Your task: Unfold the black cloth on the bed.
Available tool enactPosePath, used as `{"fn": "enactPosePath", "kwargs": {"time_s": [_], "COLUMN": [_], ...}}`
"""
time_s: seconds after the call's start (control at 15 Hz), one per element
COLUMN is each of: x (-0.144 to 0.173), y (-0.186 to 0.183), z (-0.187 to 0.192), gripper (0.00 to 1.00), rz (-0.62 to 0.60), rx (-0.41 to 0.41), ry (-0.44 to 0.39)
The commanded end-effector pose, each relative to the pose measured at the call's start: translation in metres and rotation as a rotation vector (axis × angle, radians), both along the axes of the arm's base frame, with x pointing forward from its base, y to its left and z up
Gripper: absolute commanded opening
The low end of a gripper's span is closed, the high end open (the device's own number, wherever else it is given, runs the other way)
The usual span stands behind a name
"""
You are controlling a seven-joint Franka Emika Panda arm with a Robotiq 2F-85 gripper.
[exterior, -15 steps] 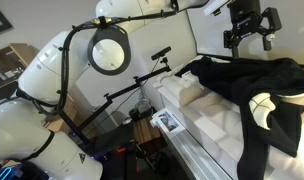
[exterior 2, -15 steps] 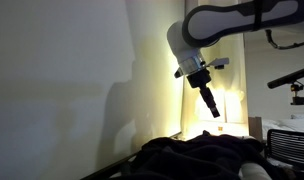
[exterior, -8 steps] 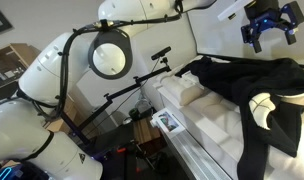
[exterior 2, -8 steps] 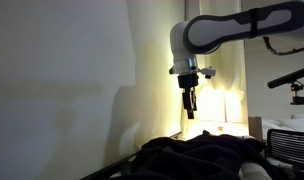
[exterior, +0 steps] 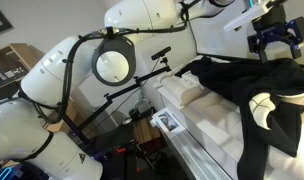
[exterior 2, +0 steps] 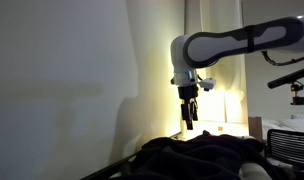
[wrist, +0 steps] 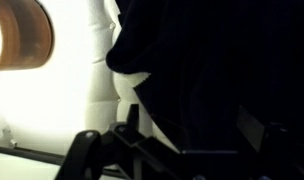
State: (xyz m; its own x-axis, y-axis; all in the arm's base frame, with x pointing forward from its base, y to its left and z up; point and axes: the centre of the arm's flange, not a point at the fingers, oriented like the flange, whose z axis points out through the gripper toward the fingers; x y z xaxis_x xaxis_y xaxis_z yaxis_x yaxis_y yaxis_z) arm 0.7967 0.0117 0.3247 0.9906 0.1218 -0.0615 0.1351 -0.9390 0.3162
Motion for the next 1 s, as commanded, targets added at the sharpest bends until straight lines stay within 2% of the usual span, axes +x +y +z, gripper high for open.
{"fn": "enactPosePath", "kwargs": {"time_s": [0.0, 0.27, 0.8, 0.87, 0.93], "x": [0.000, 0.000, 0.003, 0.003, 0.002], "y": [-0.003, -0.002, -0.003, -0.004, -0.005], "z": [-0.016, -0.038, -0.068, -0.070, -0.071], "gripper": [1.00, 1.00, 1.00, 0.92, 0.74], "rz": [-0.018, -0.001, -0.019, -0.019, -0.016], "rx": [0.018, -0.007, -0.024, -0.029, -0.033], "ry": [0.028, 0.121, 0.179, 0.179, 0.181]}}
